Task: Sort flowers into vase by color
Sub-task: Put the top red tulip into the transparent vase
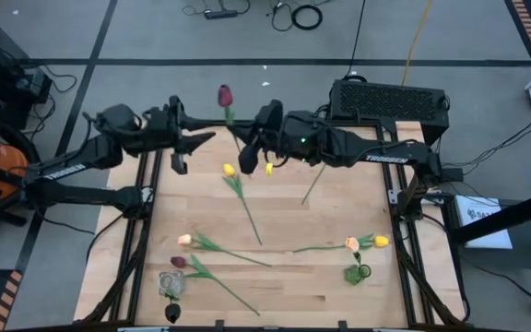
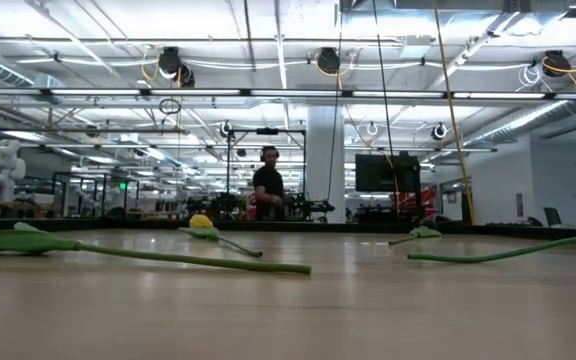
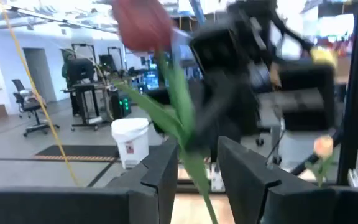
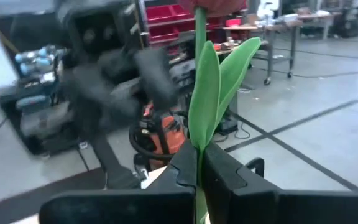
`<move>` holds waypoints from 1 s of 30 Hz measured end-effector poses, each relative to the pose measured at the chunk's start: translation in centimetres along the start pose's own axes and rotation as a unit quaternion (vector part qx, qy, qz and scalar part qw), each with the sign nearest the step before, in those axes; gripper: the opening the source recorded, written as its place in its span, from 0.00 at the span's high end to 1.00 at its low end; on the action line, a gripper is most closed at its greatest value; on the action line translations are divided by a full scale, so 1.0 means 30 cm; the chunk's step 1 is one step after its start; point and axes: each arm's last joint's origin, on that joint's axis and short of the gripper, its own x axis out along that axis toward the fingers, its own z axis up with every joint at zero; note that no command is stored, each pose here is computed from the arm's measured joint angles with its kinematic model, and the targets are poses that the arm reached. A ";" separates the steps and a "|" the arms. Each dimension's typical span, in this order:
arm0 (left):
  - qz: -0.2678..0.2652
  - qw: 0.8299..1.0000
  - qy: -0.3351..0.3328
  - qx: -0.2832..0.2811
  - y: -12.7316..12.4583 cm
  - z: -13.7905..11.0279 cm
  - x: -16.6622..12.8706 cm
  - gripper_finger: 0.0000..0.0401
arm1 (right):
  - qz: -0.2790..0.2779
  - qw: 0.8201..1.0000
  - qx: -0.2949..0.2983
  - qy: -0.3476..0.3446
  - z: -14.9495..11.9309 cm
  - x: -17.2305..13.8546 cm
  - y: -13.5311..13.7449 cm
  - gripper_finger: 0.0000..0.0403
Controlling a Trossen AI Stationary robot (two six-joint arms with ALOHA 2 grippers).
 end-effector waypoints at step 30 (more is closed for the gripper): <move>-0.065 0.988 0.013 -0.139 -0.006 -0.041 0.112 0.69 | 0.100 0.992 -0.063 0.031 -0.021 0.001 0.025 1.00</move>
